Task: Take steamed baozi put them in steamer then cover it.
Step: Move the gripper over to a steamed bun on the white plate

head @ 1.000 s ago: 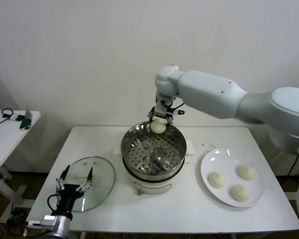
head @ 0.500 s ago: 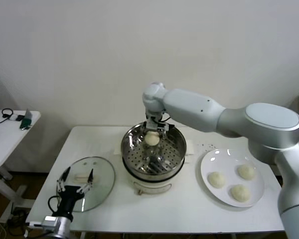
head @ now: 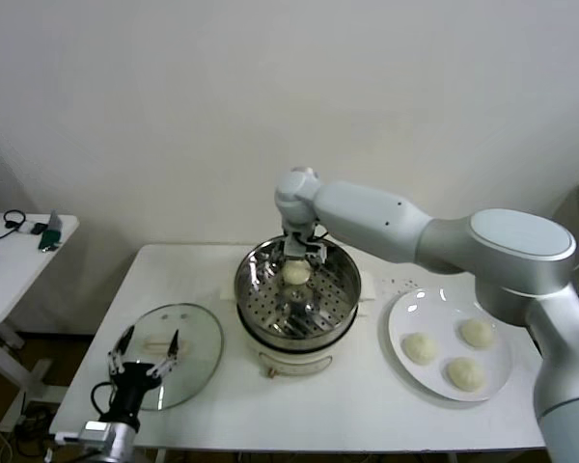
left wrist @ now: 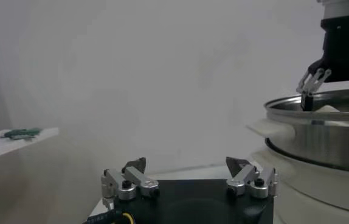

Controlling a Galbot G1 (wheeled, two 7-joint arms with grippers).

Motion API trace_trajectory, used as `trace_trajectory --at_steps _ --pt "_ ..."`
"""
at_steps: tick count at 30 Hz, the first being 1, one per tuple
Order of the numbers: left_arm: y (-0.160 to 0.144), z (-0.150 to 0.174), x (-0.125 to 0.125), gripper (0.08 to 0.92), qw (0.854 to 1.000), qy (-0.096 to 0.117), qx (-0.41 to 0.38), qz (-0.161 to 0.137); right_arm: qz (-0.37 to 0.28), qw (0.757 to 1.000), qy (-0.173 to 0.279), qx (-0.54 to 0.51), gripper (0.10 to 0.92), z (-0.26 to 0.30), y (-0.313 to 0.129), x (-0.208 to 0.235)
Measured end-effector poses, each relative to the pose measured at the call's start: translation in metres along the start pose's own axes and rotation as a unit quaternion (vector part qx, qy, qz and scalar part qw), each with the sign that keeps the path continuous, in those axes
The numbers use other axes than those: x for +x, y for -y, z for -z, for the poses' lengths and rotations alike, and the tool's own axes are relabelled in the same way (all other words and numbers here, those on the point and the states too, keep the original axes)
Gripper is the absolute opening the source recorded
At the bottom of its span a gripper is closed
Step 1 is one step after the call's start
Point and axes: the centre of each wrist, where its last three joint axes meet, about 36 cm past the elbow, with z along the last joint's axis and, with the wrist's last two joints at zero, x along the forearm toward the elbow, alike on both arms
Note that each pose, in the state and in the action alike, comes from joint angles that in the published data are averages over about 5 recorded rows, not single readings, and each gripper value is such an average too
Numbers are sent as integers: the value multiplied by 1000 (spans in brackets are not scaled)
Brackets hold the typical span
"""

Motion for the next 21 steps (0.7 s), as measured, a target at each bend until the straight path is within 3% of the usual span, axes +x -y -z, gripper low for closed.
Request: trace_trajectory --at_steps 7,13,21 --pt "1 0 3 823 1000 -3 0 0 -17 999 -7 -32 823 -13 -21 37" --pt "2 1 5 823 1000 -2 1 0 -48 991 6 -125 823 -34 -73 73" --pt "5 3 6 823 1000 2 5 -4 -92 943 39 -318 823 -40 -179 88"
